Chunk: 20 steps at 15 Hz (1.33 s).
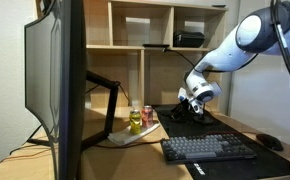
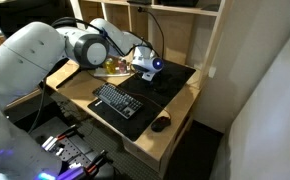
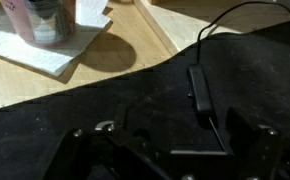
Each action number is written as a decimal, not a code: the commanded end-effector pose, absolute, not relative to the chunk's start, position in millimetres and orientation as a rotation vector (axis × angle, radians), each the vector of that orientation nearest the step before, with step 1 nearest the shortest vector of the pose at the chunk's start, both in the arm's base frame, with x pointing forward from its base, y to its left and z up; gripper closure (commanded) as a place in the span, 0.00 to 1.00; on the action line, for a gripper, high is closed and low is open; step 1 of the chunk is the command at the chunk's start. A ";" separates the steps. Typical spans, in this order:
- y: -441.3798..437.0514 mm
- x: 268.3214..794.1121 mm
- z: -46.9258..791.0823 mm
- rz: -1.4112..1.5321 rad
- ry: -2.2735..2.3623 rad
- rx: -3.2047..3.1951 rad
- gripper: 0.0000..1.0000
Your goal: Switch on the desk lamp
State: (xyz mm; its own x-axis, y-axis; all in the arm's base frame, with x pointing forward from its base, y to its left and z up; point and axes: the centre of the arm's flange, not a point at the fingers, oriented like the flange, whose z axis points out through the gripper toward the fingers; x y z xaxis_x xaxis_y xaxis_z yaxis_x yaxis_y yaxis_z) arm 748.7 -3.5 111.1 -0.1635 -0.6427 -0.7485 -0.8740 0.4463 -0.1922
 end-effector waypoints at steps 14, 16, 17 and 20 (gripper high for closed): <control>-0.8 767.5 107.8 0.400 1.770 -1.346 0.00; 50.7 810.6 113.0 0.435 1.742 -1.280 0.00; 24.0 770.1 118.1 0.425 1.782 -1.335 0.00; 47.9 787.5 121.0 0.463 1.834 -1.332 0.00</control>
State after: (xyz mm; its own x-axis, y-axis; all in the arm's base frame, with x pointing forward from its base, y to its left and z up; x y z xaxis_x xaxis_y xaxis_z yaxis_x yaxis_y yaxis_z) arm 783.5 54.3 122.8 -0.0559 -0.5857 -0.8086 -0.9005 0.3794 -0.2125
